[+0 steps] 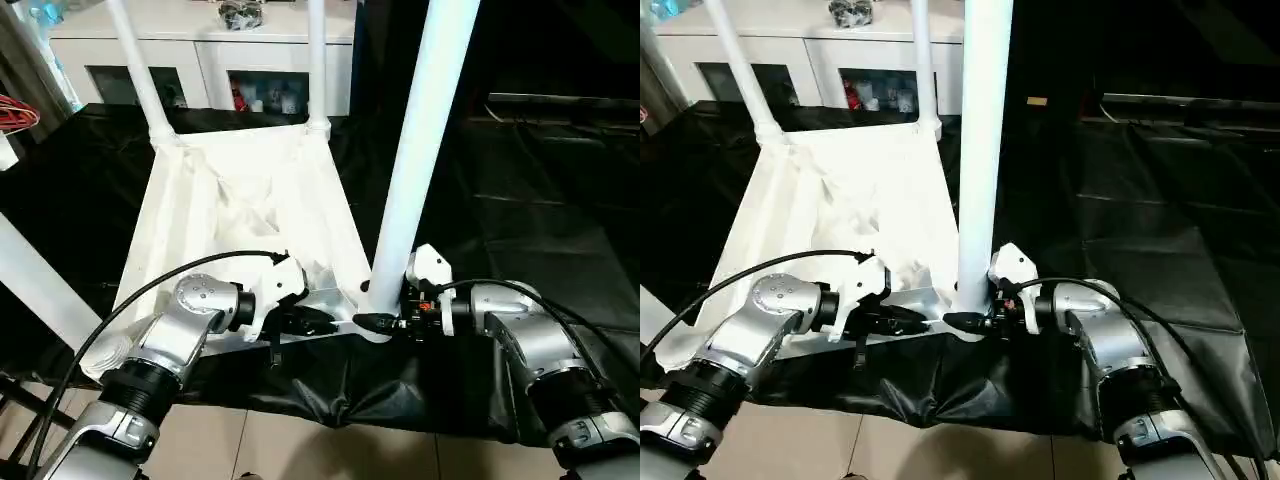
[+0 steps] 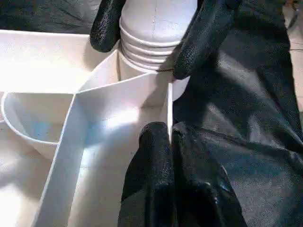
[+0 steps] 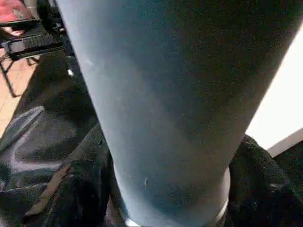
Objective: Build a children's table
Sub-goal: Rotate leg to tighten
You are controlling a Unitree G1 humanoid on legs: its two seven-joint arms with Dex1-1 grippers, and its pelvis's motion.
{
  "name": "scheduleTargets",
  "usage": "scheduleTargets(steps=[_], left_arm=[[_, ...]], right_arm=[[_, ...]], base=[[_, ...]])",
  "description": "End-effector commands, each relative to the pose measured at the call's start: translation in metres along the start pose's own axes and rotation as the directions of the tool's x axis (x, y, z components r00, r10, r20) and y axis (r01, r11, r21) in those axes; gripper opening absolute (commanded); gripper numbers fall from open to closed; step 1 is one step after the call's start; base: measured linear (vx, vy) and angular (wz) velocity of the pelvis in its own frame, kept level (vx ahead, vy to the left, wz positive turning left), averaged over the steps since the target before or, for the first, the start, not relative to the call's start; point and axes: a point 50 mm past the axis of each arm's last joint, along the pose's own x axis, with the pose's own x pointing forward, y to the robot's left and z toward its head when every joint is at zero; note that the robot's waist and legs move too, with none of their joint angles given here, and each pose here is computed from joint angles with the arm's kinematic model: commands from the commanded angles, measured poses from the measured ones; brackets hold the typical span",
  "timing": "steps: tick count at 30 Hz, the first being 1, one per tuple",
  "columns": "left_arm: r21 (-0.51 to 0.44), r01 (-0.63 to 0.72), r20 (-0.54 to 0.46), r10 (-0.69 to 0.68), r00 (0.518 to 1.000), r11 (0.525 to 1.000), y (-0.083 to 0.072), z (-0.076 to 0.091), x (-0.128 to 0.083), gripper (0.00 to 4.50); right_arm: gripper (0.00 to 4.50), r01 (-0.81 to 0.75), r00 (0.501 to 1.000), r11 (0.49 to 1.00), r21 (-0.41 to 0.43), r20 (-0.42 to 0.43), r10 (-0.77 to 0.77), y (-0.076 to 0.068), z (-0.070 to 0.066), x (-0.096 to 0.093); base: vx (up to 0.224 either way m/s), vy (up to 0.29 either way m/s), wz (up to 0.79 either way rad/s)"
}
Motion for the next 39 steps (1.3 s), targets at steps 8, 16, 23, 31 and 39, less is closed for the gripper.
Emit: scheduleTargets(steps=[8,16,23,31,39], left_arm=[[-0.055,-0.206,0.018,0.207,0.978,0.977,0.013,0.019,0.033,0.0],[-0.06,-0.278,0.058,0.281,0.958,0.959,0.013,0.039,0.062,0.0],[-0.016,-0.191,0.093,0.192,0.977,0.981,0.007,0.036,0.052,0.0],[0.029,-0.068,0.081,0.066,0.995,0.997,0.001,0.022,0.025,0.0],[0.044,-0.015,0.038,0.014,0.999,0.999,0.002,0.012,0.002,0.0]], right_arm=[[2.72,0.386,0.92,0.909,0.156,0.001,-0.391,-0.006,-0.01,0.044],[2.72,0.416,0.898,0.89,0.187,0.069,-0.434,0.004,0.012,0.084],[3.89,0.332,0.927,0.919,0.213,0.106,-0.36,0.0,0.01,0.066],[4.39,0.163,0.984,0.983,0.082,0.054,-0.168,-0.005,0.002,0.019],[4.06,0.039,0.999,0.999,0.027,0.037,-0.04,-0.006,0.007,-0.006]], base=[[0.0,0.0,0.0],[0.0,0.0,0.0],[0.0,0.0,0.0],[0.0,0.0,0.0],[0.0,0.0,0.0]])
